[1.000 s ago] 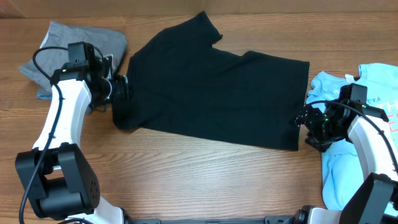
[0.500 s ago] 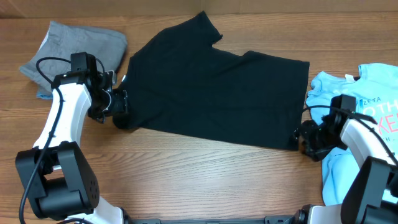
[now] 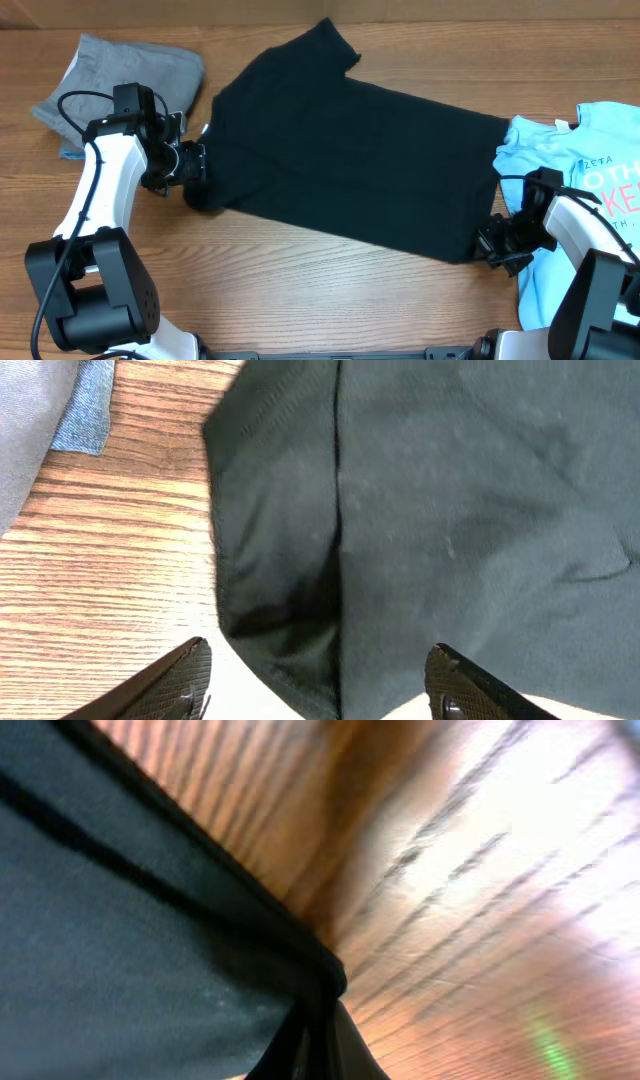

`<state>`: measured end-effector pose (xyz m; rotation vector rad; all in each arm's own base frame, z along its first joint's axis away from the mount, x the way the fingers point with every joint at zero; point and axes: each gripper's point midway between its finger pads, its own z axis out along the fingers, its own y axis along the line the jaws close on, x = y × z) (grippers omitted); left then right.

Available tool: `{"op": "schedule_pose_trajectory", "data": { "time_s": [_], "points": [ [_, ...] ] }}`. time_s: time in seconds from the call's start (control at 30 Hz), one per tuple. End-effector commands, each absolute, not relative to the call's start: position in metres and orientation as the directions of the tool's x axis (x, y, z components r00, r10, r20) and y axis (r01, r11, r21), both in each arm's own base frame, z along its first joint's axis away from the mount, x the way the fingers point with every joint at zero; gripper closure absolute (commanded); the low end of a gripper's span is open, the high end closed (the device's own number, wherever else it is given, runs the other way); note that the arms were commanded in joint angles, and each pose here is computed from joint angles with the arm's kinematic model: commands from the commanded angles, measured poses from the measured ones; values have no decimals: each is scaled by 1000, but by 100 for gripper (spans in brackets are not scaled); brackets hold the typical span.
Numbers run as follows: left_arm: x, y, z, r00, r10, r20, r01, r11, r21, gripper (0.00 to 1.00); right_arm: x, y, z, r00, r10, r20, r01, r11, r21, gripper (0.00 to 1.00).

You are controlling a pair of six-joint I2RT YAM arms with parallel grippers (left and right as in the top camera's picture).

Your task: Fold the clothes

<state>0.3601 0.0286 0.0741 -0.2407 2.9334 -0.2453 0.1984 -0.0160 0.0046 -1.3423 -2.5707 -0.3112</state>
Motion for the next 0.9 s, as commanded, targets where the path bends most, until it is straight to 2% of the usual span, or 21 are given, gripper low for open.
{"op": "schedule_pose_trajectory", "data": {
  "time_s": [0.0,0.1,0.27,0.37,0.4,0.47,0.5,0.6,0.67,0.87],
  "points": [
    [361,23,71,-971,-166,-171,-127,967,-221,25,193,-27,2,-515,816,261,848,529,20,96],
    [369,8,76,-969,-138,-204,-72,952,-299,24,194,-28,1,-516,817,258,848,529,21,96],
    [385,1,76,-959,-53,-280,30,959,-283,20,198,-29,1,-521,818,245,848,530,34,96],
    [388,-5,62,-964,-34,-262,45,955,-292,19,199,-29,1,-525,816,243,845,533,37,94],
    [388,-12,57,-966,-13,-257,71,946,-316,19,198,-29,1,-526,815,243,845,534,36,91],
    [389,-27,48,-968,27,-251,122,920,-373,19,198,-29,1,-538,807,244,837,546,39,73],
    [389,-33,43,-969,37,-245,132,913,-385,18,198,-29,1,-540,805,244,835,549,39,71],
    [390,-40,32,-971,54,-231,143,911,-387,19,198,-29,1,-541,805,243,835,549,40,69],
    [392,-42,28,-971,61,-231,147,915,-377,23,199,-29,2,-555,796,240,826,561,49,68],
    [400,-38,26,-970,19,-241,107,928,-357,28,207,-31,12,-589,776,225,804,590,68,68]
  ]
}}
